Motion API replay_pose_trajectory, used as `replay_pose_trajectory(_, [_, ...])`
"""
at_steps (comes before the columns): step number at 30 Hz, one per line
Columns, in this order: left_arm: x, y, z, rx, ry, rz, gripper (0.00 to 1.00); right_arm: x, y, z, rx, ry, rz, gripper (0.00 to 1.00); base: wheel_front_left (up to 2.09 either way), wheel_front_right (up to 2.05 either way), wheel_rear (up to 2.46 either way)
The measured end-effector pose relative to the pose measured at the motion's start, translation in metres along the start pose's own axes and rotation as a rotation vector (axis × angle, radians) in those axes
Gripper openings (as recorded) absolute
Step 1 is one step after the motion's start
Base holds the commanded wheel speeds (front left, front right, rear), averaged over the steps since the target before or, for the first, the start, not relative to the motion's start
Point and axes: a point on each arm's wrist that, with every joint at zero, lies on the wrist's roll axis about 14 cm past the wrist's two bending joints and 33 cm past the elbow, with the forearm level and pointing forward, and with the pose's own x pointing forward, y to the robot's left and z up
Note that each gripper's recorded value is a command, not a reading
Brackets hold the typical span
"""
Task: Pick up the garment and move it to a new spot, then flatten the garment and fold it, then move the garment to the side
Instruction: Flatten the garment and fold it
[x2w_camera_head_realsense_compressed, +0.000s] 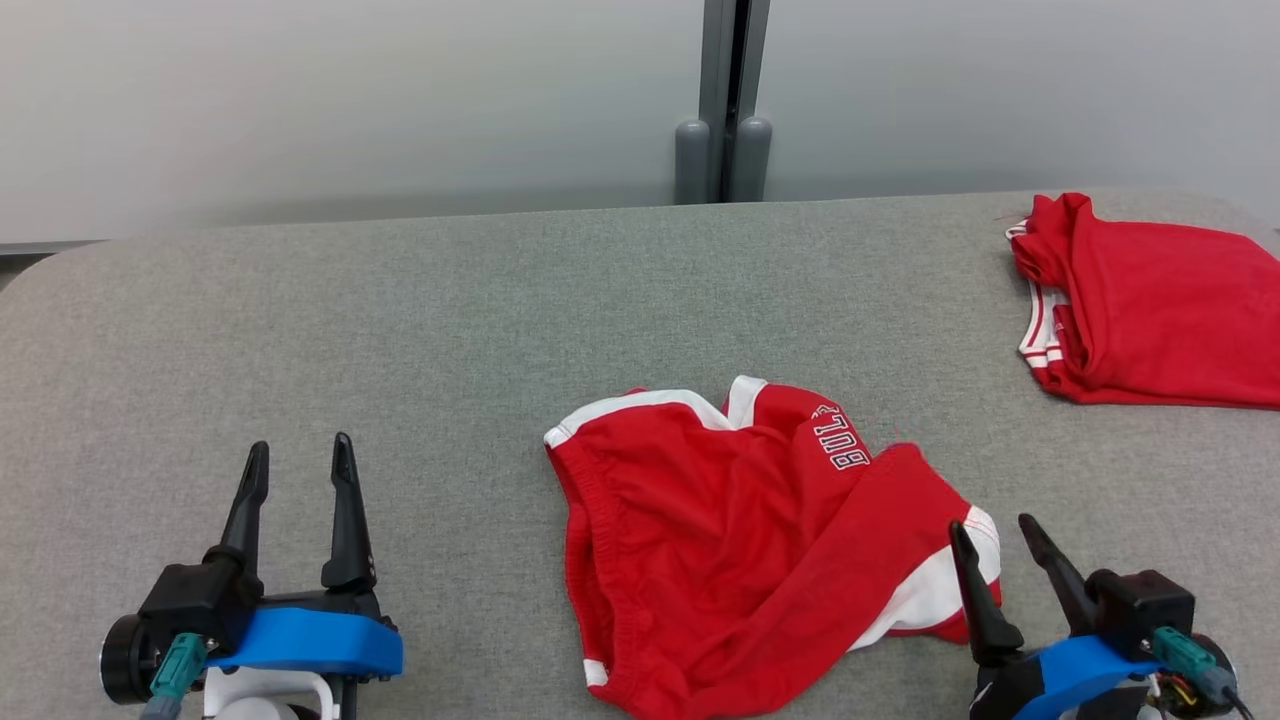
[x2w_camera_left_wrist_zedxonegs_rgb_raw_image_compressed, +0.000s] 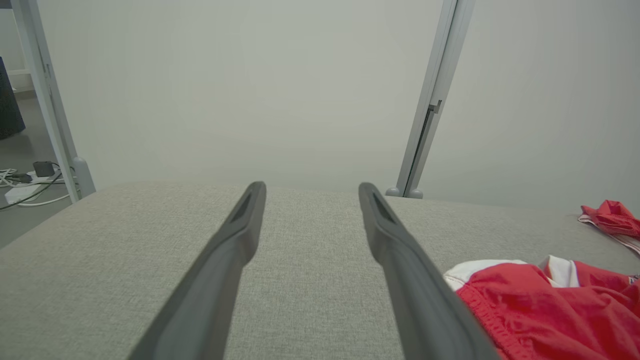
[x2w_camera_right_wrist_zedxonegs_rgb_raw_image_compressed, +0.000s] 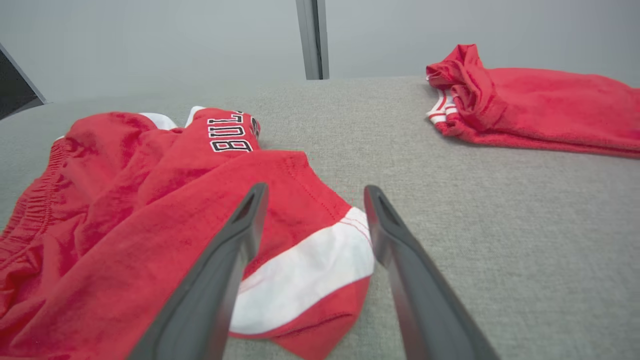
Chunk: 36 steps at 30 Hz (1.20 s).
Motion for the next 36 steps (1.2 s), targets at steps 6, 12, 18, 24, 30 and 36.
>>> replay_pose_trajectory(6, [-0.001,-0.001,0.002,0.005,-0.006,-0.006,1.0,0.003,0.0,0.038,-0.002,-0.148,-0.006,1.0,0.0,0.0,0.0])
replay_pose_trajectory(12, [-0.003,-0.005,0.002,0.014,-0.005,-0.024,1.0,0.008,0.007,0.074,0.002,-0.28,0.01,1.0,0.0,0.0,0.0])
replay_pose_trajectory(18, [-0.006,-0.017,0.0,0.023,0.004,-0.065,1.0,0.011,0.01,0.075,0.01,-0.286,0.016,1.0,0.0,0.0,0.0])
replay_pose_trajectory(24, [-0.014,-0.056,-0.018,0.051,0.063,-0.203,1.0,0.012,0.011,0.069,0.024,-0.271,0.017,1.0,0.0,0.0,0.0])
replay_pose_trajectory(30, [-0.031,-0.103,-0.044,0.078,0.17,-0.382,1.0,0.01,0.008,0.067,0.025,-0.264,0.009,1.0,0.0,0.0,0.0])
replay_pose_trajectory(36, [-0.055,-0.132,-0.069,0.093,0.288,-0.526,1.0,0.01,0.005,0.066,0.026,-0.262,0.0,1.0,0.0,0.0,0.0])
